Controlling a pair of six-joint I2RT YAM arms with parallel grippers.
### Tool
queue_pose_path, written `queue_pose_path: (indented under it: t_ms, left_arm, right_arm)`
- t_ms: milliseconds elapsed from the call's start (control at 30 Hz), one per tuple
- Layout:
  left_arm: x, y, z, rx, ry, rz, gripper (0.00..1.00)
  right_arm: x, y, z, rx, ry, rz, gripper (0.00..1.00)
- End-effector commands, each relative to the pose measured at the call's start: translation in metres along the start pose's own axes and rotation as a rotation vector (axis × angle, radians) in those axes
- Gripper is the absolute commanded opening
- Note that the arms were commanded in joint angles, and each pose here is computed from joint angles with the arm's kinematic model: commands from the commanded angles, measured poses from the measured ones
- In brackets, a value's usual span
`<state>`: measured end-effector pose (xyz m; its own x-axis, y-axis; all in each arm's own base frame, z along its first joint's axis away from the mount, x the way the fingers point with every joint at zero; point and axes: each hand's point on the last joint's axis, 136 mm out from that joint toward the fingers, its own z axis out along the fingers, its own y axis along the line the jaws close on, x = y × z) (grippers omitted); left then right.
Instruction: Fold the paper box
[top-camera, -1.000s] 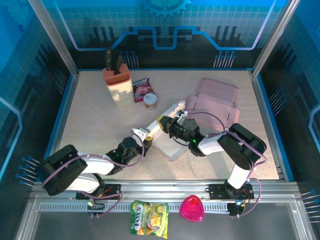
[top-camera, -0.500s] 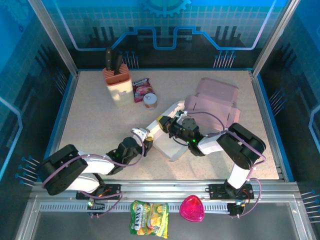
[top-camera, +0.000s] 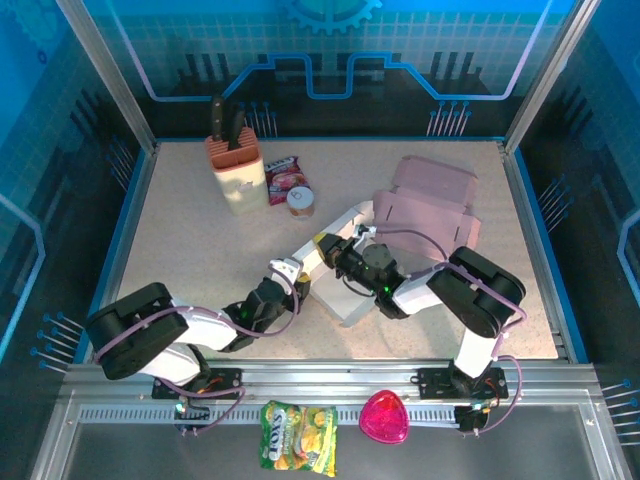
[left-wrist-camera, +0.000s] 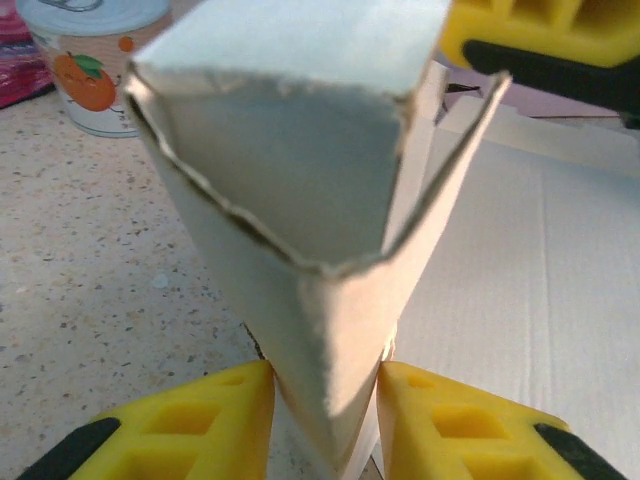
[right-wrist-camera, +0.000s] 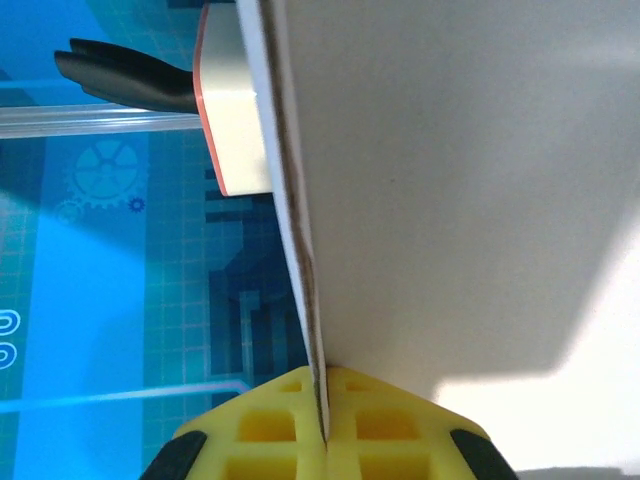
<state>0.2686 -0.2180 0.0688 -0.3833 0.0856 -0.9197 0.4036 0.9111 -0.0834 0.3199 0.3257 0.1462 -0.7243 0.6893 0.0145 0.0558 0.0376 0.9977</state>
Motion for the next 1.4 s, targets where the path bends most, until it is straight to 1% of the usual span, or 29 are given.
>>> queue_pose_path:
  t_ms: [0,67,133,400,633,767,900,933,1200,1300,1367]
  left_arm:
    - [-0.036,-0.004,0.003,-0.036,-0.125,-0.065,0.32]
    - [-0.038,-0.003,0.004,-0.061,-0.131,-0.067,0.28]
    - [-0.04,-0.002,0.004,-0.08,-0.137,-0.068,0.26]
    - [-0.048,-0.008,0.01,-0.098,-0.156,-0.09,0.27]
    - [-0.056,-0.011,0.014,-0.158,-0.181,-0.095,0.28]
    - [-0.059,-0.009,0.015,-0.19,-0.197,-0.123,0.27]
    - [-0.062,-0.011,0.014,-0.169,-0.216,-0.133,0.13]
    - [-0.063,-0.012,0.013,-0.163,-0.222,-0.13,0.12]
    - [-0.063,-0.032,0.013,-0.031,-0.252,-0.08,0.06]
    - [-0.061,-0.034,0.013,-0.017,-0.248,-0.079,0.04]
    - [-0.06,-0.033,0.013,-0.02,-0.245,-0.082,0.04]
  right_arm:
    - [0.012,0.007,-0.004,-0.055,0.004,-0.003,0.0]
    - [0.01,0.007,-0.006,-0.06,-0.012,-0.003,0.0]
    - [0.009,0.008,-0.009,-0.059,-0.022,-0.005,0.0]
    - [0.01,0.003,-0.008,-0.04,-0.026,0.004,0.0]
    - [0.016,-0.004,-0.01,-0.035,-0.044,0.018,0.0]
    - [0.016,-0.006,-0.013,-0.032,-0.067,0.024,0.0]
    - [0.013,-0.01,-0.019,-0.003,-0.084,0.025,0.0]
    - [0.013,-0.01,-0.02,0.002,-0.086,0.024,0.0]
    - [0.014,-0.022,-0.021,0.057,-0.081,0.049,0.0]
    - [0.013,-0.024,-0.023,0.069,-0.088,0.051,0.0]
    - [0.012,-0.025,-0.023,0.075,-0.091,0.048,0.0]
